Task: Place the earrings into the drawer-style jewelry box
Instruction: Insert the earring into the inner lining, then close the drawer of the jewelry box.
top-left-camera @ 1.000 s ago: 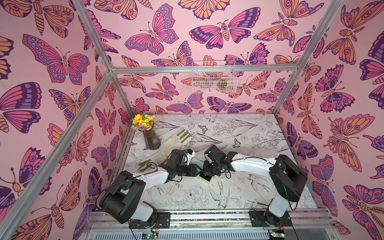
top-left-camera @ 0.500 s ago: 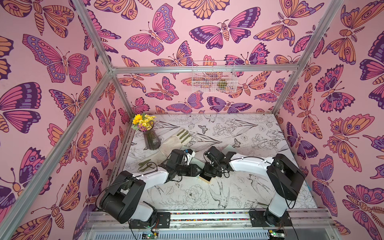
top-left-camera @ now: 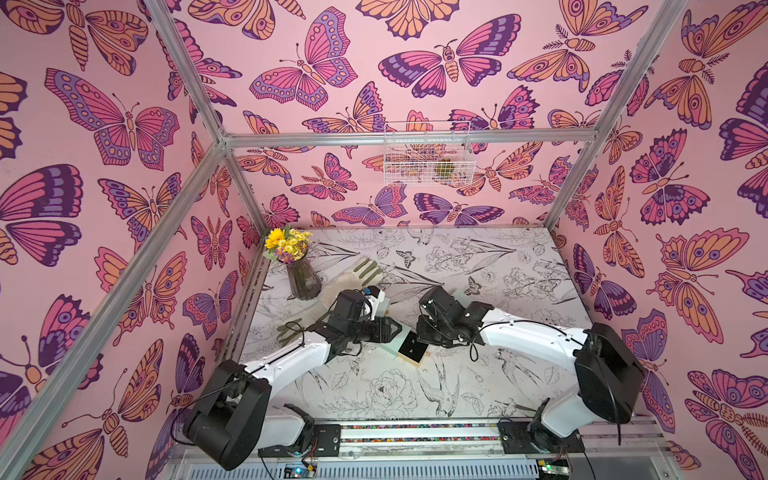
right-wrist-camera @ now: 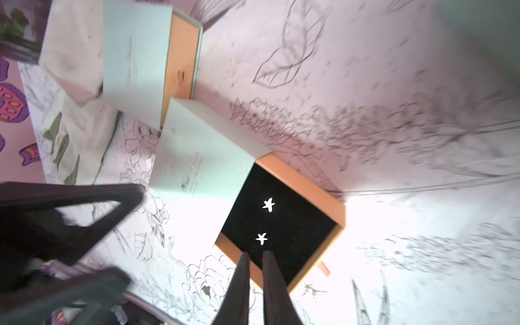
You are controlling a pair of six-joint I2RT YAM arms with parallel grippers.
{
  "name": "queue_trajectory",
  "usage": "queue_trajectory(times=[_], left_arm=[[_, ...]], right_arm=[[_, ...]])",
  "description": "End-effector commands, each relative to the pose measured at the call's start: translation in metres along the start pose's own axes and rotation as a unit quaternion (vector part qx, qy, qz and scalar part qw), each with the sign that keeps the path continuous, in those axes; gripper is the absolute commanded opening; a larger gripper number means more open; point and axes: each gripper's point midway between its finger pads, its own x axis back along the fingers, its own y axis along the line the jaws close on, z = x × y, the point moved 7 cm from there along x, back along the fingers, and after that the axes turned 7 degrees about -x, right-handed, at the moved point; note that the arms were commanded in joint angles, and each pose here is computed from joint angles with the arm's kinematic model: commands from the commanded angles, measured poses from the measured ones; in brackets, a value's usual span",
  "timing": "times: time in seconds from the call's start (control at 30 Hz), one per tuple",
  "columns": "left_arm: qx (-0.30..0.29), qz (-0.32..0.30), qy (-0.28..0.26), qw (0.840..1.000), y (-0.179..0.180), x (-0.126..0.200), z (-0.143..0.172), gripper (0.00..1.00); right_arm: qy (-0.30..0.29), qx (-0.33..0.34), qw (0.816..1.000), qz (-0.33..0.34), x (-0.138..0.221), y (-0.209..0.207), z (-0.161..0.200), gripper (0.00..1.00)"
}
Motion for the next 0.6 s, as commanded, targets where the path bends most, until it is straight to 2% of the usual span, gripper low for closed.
queue_trajectory(times=[0.0, 0.23, 0.57], left_arm=[[0.021, -0.077, 0.018, 0.997, 0.026, 0.003, 0.005, 0.67], [0.036, -0.089, 0.051, 0.994, 0.041, -0.008, 0.009, 0.79], [0.050, -0.022, 0.087, 0.995, 0.035, -0.021, 0.023, 0.69]], right_arm=[[-0.017, 0.003, 0.994, 0.106, -0.007, -0.039, 0.007, 0.14], [-0.005, -0.006, 0.990, 0.141, -0.019, -0.052, 0.012, 0.15], [0.038, 0.010, 0.997, 0.067, -0.043, -0.021, 0.012, 0.15]])
